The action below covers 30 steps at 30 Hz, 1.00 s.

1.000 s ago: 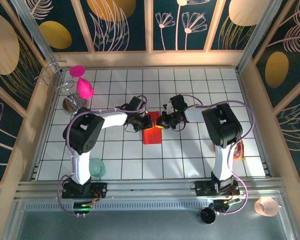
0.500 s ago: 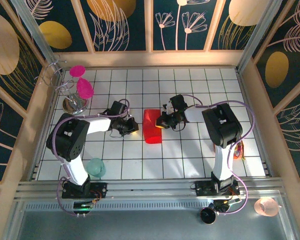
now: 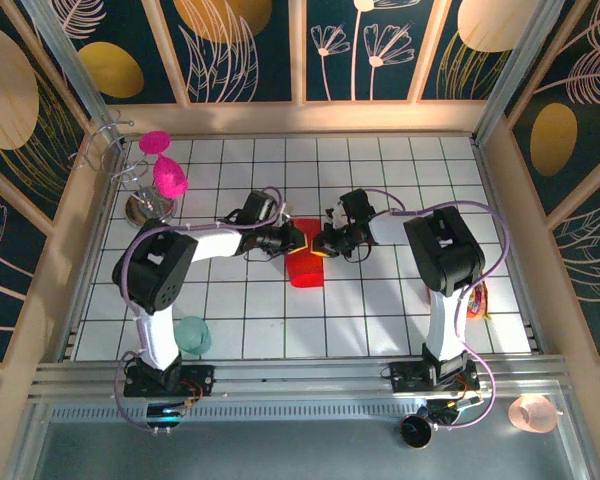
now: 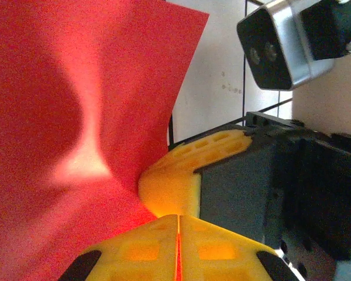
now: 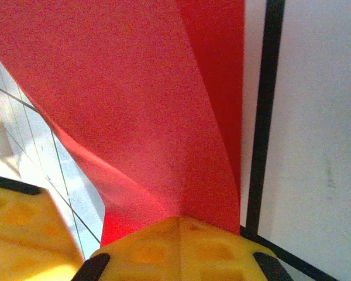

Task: Fold a paper plane with a square sheet of paper (pick it up from the middle)
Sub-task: First fold the square sheet of paper in half at the center of the table.

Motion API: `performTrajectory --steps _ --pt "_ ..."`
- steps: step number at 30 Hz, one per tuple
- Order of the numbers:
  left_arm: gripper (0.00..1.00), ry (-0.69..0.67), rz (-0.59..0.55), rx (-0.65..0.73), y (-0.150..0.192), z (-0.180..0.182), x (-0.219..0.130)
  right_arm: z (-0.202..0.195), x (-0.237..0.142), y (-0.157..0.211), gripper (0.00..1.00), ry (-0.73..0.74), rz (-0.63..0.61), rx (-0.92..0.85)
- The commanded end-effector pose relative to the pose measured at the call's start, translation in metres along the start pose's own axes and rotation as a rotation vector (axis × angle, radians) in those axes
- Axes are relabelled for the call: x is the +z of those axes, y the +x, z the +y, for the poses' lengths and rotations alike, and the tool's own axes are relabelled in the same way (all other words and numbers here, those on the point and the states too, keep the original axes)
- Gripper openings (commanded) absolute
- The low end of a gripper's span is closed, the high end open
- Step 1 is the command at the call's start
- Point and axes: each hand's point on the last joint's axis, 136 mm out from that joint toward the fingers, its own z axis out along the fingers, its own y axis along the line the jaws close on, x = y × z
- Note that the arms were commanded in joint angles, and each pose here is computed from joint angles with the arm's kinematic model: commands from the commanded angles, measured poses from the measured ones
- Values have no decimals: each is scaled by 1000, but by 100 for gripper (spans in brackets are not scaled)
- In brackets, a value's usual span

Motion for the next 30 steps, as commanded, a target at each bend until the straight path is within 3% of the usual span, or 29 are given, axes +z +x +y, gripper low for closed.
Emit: performTrajectory --steps 1,8,14,19,23,30 --pt "9 -32 16 -12 -4 9 7 -147 18 60 0 487 103 168" --pt "9 -171 48 -72 7 63 5 -156 14 64 0 541 114 165" --pt "9 -263 8 -122 2 105 -29 -162 11 65 0 575 115 161" --pt "9 -270 -53 -74 -16 94 -50 -165 10 65 0 593 114 149" --pt "9 -148 -100 -20 -31 47 -55 -165 9 64 0 595 111 147" --pt "10 -64 -13 30 -20 6 -9 -167 11 66 0 592 113 152"
